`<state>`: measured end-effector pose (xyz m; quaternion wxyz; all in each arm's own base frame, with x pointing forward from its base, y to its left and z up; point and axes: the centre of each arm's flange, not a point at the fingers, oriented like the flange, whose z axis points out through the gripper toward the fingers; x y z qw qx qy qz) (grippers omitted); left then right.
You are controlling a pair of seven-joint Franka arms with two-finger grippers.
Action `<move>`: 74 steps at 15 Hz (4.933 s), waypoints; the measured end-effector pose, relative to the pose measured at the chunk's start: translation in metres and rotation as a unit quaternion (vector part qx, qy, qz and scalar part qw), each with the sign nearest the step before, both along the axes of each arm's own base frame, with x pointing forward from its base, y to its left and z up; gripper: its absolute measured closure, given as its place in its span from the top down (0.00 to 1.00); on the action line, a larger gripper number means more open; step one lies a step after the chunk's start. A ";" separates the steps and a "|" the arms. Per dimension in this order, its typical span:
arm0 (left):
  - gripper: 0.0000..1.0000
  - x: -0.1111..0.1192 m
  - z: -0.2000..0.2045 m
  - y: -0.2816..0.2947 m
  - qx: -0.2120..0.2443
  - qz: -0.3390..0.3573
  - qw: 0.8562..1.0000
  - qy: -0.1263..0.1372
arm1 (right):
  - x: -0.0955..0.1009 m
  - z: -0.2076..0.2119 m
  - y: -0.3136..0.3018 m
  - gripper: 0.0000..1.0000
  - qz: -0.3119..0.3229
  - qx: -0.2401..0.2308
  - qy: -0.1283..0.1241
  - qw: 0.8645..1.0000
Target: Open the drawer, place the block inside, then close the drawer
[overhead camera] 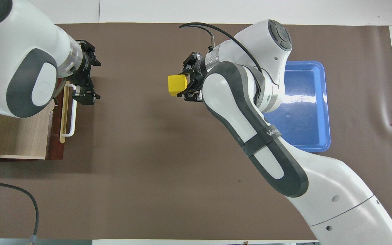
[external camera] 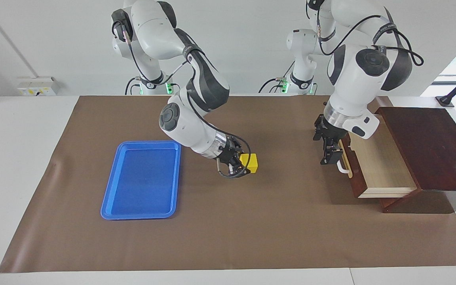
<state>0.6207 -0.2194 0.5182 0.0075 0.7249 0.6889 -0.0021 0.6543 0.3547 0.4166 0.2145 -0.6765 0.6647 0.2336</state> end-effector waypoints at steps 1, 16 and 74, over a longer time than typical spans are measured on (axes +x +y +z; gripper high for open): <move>1.00 -0.001 -0.006 -0.020 0.001 0.007 1.000 0.004 | 0.000 0.000 0.003 0.55 -0.001 0.000 -0.001 1.000; 1.00 -0.015 -0.050 -0.129 -0.018 0.063 0.998 -0.017 | 0.007 0.002 0.006 0.55 -0.040 0.037 -0.010 0.998; 0.64 -0.013 -0.055 -0.157 0.002 0.048 0.998 -0.033 | 0.012 -0.023 0.005 1.00 -0.082 0.037 -0.015 0.996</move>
